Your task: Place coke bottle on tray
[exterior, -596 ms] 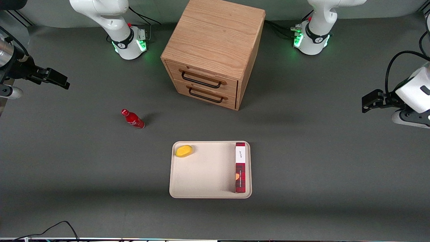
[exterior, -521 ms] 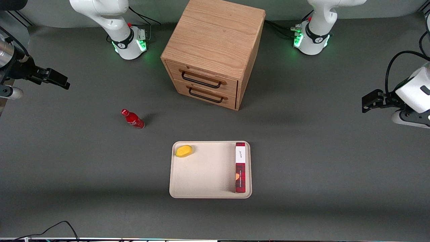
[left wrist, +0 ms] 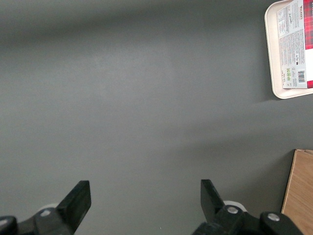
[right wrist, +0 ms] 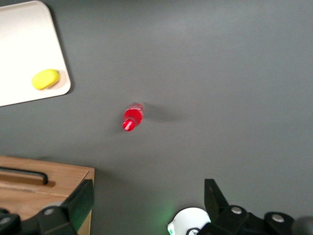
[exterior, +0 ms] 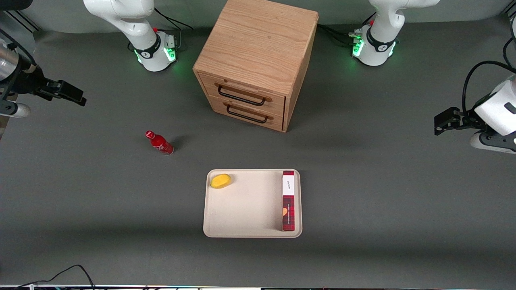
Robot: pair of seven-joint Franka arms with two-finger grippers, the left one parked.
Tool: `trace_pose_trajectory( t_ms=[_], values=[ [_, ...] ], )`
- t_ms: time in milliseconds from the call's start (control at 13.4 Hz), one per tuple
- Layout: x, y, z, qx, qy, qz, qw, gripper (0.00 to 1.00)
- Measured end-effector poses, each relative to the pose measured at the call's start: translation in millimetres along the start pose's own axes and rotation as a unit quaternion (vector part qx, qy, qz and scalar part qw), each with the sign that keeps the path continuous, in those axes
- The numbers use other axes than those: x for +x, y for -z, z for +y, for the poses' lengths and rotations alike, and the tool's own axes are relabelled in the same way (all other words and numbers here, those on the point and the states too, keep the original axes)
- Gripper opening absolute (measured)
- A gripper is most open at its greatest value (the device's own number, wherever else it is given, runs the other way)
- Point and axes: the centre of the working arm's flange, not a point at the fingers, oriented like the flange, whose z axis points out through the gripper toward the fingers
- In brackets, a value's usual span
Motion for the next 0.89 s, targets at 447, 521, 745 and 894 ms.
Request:
trace_pose_trajectory(
  t_ms=[447, 521, 745, 894],
  values=[
    [13, -135, -66, 0.001, 0.021, -0.016, 0.9997, 1.00],
    [13, -173, -75, 0.002, 0.017, -0.014, 0.9998, 1.00],
    [8, -249, -80, 0.005, 0.013, 0.001, 0.9999, 1.00],
    [8, -269, -75, 0.007, 0.011, 0.013, 0.9998, 1.00]
  ],
)
